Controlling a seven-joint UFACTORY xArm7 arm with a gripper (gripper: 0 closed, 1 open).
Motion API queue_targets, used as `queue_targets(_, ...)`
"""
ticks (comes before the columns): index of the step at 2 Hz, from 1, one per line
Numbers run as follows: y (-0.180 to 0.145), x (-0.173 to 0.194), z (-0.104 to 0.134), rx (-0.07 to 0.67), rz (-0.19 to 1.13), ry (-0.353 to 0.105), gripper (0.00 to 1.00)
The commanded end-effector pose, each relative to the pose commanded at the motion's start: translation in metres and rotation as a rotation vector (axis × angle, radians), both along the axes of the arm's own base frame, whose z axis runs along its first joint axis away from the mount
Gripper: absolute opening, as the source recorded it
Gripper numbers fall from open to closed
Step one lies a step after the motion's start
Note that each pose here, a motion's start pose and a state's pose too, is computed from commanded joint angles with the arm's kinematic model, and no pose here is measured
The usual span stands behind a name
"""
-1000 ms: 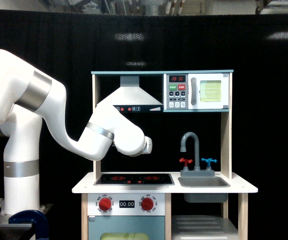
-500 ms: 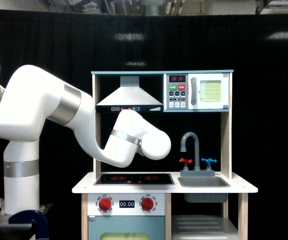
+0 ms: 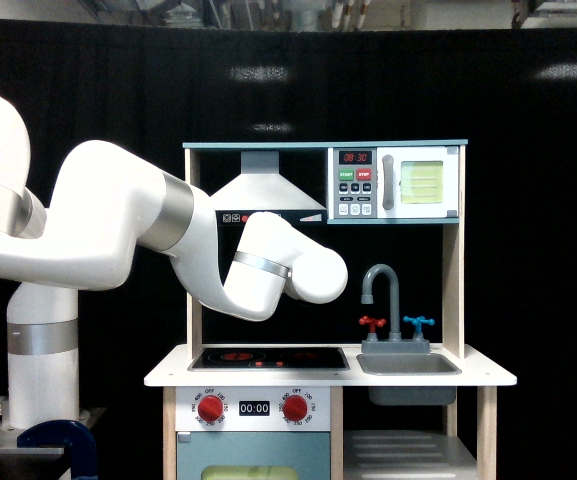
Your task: Turn on the faucet
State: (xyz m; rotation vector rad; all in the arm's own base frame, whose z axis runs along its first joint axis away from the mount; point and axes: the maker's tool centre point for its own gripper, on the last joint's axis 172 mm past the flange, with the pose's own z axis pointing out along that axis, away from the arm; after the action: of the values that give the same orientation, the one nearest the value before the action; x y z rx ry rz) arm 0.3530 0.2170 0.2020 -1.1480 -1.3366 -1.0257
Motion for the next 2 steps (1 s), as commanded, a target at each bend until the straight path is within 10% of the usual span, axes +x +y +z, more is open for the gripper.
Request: queue_targets(2, 0.053, 0.055, -0.010, 0.000, 0.000, 0.000, 1.00)
